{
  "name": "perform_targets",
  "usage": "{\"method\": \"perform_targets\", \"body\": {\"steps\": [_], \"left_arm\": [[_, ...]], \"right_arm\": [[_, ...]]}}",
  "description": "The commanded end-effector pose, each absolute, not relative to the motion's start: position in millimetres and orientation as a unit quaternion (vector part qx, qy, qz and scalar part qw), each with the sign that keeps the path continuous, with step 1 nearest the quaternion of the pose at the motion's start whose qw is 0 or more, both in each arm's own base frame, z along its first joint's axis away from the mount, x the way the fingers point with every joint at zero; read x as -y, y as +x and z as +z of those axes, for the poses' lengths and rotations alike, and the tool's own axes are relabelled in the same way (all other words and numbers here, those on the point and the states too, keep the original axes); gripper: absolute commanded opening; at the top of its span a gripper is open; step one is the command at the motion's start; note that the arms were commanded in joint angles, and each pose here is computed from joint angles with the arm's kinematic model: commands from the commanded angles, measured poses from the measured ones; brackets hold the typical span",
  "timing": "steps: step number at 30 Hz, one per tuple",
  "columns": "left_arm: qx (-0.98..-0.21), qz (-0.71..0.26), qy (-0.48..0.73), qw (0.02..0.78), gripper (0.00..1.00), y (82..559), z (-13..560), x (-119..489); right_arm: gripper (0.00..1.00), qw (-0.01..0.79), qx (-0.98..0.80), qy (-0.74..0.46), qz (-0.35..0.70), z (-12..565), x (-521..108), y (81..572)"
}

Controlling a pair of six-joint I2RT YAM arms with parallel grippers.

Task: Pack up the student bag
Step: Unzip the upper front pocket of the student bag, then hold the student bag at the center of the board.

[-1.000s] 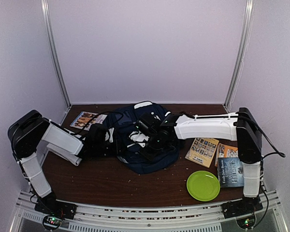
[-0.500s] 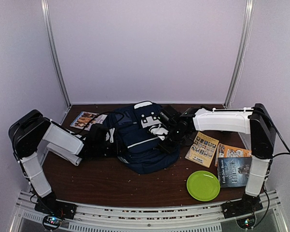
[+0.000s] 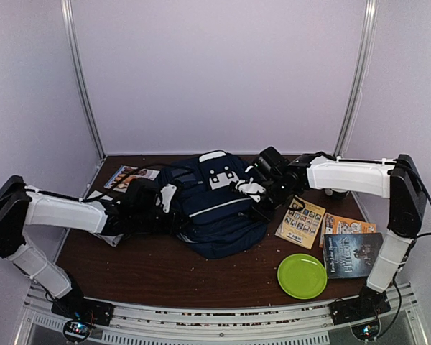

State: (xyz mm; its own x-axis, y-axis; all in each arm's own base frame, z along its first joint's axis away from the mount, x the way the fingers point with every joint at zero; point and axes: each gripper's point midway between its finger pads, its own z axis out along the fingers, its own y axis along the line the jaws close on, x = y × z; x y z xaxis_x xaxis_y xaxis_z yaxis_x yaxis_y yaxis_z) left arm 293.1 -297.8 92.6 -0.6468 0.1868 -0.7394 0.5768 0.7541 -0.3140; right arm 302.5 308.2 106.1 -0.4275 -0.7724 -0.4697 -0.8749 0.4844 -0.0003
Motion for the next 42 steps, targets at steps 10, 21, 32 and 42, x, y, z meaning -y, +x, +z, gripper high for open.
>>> {"method": "perform_targets", "body": {"steps": [10, 21, 32, 42], "left_arm": [[-0.695, -0.107, 0.497, 0.509, 0.59, 246, 156, 343], [-0.661, -0.071, 0.507, 0.548, 0.55, 281, 148, 386], [-0.662, 0.026, 0.513, 0.546, 0.46, 296, 112, 400], [-0.673, 0.055, 0.495, 0.547, 0.21, 295, 102, 388]], "right_arm": [[0.00, 0.218, -0.804, -0.520, 0.188, 127, -324, 286], [0.00, 0.209, -0.803, -0.518, 0.209, 132, -328, 279], [0.00, 0.210, -0.801, -0.510, 0.231, 140, -334, 277], [0.00, 0.213, -0.809, -0.504, 0.216, 140, -326, 285]]}}
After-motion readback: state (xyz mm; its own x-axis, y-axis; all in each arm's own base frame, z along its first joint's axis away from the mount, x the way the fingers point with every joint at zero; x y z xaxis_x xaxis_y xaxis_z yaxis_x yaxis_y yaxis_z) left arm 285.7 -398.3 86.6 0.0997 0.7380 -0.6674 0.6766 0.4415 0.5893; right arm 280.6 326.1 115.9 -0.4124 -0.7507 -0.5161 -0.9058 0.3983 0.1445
